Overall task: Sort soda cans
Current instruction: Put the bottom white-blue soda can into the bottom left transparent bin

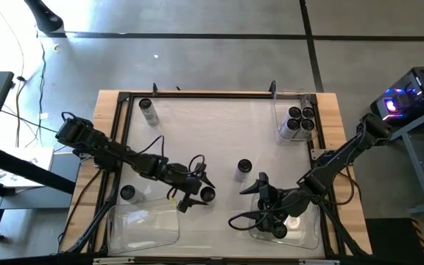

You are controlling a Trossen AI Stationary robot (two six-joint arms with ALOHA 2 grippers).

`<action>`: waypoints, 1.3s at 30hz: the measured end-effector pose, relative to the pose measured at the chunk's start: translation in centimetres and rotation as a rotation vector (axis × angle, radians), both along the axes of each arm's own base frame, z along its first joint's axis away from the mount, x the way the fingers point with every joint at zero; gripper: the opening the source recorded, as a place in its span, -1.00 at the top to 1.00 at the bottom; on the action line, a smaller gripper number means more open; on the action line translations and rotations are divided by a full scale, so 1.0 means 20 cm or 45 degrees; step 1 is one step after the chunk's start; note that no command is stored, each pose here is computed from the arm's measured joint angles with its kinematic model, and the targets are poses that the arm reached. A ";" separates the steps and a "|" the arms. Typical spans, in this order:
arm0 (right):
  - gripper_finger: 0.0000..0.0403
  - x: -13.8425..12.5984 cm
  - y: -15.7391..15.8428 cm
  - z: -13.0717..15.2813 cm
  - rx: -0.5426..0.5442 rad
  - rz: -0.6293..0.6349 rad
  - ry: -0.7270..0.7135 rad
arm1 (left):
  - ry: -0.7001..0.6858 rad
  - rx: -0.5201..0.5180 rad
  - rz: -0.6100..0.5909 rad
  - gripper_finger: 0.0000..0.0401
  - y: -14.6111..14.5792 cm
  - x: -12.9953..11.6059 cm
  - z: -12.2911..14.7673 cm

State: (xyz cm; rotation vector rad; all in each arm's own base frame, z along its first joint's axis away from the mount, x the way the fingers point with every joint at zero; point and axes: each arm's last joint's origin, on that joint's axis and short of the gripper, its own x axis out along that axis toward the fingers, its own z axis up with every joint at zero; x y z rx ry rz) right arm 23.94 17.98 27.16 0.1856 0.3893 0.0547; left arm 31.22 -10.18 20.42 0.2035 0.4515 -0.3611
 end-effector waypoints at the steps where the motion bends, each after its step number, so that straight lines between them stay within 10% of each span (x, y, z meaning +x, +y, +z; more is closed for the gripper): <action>1: -0.69 0.00 0.00 0.00 0.000 0.000 0.000 | 0.000 -0.005 0.002 -0.51 0.00 0.00 0.00; 29: -0.69 0.00 0.00 0.00 -0.022 0.011 -0.002 | 0.067 -0.270 0.228 -0.24 -0.01 0.02 -0.02; 39: -0.69 0.01 -0.07 -0.02 -0.207 -0.270 -0.005 | -0.089 -0.401 0.655 -0.24 -0.22 -0.10 0.37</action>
